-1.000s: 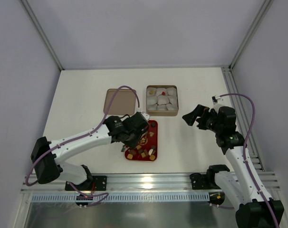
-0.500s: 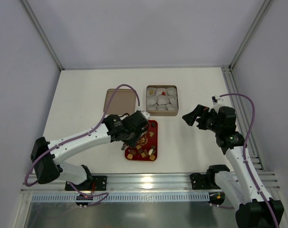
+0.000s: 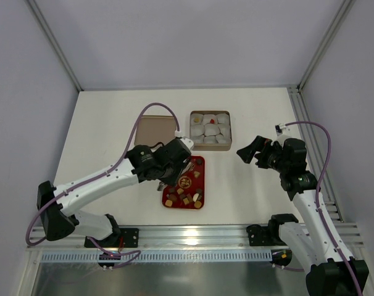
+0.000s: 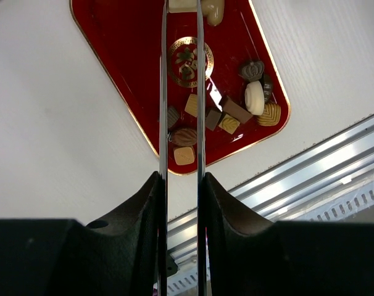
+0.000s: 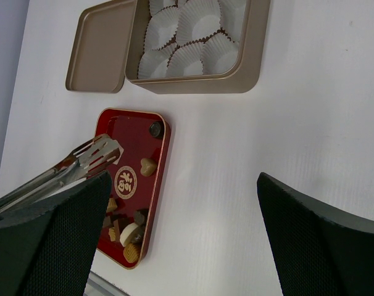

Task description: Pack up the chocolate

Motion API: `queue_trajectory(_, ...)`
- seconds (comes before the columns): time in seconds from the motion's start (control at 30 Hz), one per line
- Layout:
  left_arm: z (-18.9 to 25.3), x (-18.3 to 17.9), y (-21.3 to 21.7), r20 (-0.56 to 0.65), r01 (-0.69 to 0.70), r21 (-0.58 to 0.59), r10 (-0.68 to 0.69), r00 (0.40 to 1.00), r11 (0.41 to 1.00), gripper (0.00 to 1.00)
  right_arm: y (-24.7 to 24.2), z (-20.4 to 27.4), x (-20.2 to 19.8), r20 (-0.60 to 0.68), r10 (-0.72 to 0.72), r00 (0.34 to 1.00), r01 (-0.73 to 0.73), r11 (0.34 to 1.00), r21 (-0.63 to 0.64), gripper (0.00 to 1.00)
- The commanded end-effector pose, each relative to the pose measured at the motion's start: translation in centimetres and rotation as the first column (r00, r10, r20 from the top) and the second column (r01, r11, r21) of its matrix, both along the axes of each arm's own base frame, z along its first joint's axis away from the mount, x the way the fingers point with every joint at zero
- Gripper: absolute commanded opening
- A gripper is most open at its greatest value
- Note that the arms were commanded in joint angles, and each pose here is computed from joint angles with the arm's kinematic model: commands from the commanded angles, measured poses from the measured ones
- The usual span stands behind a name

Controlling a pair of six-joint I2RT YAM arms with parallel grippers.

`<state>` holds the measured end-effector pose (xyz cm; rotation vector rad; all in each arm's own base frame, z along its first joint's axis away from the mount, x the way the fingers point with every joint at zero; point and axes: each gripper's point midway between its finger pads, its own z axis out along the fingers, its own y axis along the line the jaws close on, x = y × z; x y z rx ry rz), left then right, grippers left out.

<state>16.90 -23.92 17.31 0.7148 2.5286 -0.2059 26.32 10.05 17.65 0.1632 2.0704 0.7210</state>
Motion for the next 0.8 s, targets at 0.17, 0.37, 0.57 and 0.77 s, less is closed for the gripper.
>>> queue_trajectory(0.17,5.1,3.6,-3.2,0.131,-0.028,-0.089,0.039,0.991,0.996,0.22,0.2,1.1,0.3,0.05,0.019,0.999,-0.018,1.0,-0.006,1.0)
queue_trajectory(0.37,7.7,8.6,-6.4,0.199,-0.049,-0.138,0.076,0.977,0.989,0.22,0.3,1.3,0.3,0.05,0.02,0.999,-0.02,1.0,-0.002,1.0)
queue_trajectory(0.57,7.6,15.0,-11.1,0.225,-0.045,-0.186,0.087,0.97,0.982,0.22,0.1,2.0,0.0,0.054,0.02,0.998,-0.019,1.0,-0.012,1.0)
queue_trajectory(0.77,6.2,20.7,-14.9,0.263,-0.05,-0.19,0.099,0.96,0.981,0.22,0.2,2.7,-0.4,0.061,0.025,0.998,-0.024,1.0,-0.009,1.0)
